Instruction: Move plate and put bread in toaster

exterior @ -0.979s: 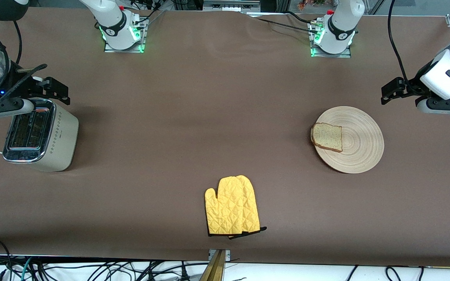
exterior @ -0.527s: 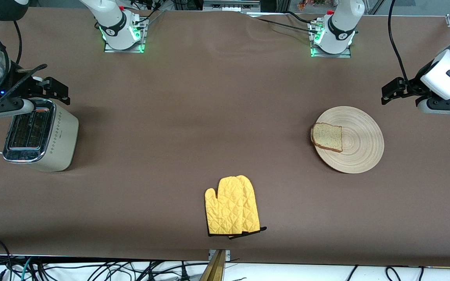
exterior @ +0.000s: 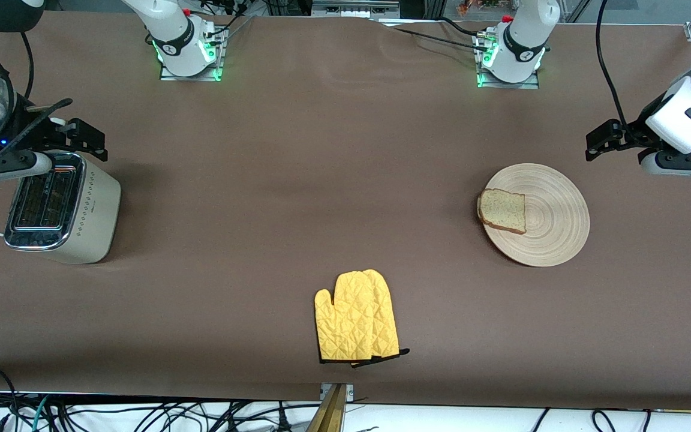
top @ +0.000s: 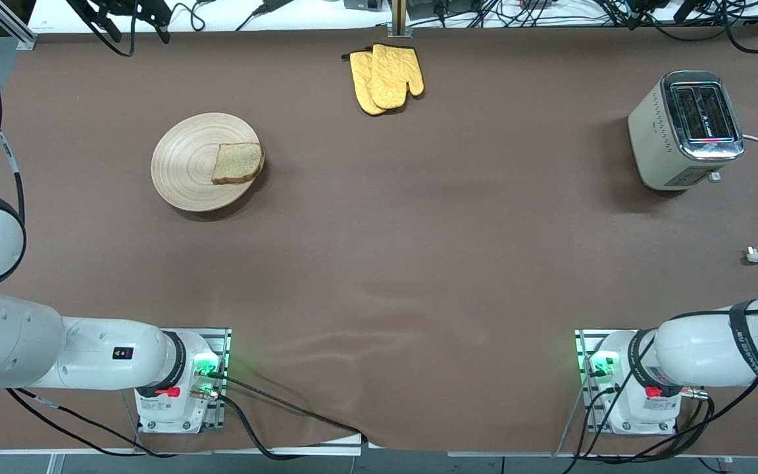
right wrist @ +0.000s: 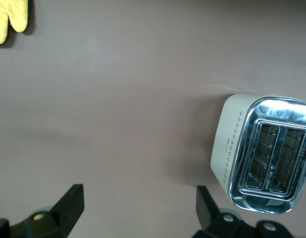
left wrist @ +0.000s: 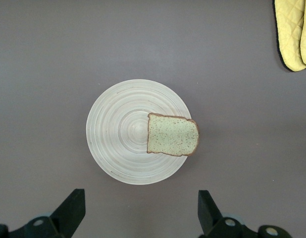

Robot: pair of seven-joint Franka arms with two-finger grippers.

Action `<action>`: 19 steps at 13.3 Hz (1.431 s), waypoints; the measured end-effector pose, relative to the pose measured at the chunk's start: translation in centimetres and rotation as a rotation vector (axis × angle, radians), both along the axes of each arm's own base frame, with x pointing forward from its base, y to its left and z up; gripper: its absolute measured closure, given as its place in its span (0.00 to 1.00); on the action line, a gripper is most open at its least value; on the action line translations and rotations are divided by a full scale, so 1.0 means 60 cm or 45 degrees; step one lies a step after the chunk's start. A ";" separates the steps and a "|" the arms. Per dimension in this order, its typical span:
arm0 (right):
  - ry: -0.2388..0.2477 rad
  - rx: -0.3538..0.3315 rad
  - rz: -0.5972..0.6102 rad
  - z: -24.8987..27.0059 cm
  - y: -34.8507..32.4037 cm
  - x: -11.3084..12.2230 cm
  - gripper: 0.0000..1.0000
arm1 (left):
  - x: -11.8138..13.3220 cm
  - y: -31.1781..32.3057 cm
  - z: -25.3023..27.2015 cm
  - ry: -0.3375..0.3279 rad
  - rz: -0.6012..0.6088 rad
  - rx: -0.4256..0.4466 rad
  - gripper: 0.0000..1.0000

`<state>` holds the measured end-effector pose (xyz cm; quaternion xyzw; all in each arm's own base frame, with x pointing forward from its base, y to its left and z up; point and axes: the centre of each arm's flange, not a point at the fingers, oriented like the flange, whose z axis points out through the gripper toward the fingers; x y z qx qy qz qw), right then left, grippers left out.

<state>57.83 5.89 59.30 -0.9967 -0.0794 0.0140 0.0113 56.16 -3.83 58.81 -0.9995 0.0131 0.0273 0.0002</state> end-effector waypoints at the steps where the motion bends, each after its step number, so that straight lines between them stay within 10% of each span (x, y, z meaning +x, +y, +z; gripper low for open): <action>1: 0.000 0.000 0.000 0.000 0.000 0.000 0.00 | 0.003 0.003 -0.005 0.007 0.005 0.000 0.00; 8: 0.001 0.000 0.000 0.000 0.000 0.000 0.00 | 0.023 0.106 -0.051 0.068 0.051 -0.023 0.00; 19: 0.002 0.000 0.000 -0.001 0.000 0.000 0.00 | 0.011 0.518 -0.467 0.074 -0.021 -0.925 0.00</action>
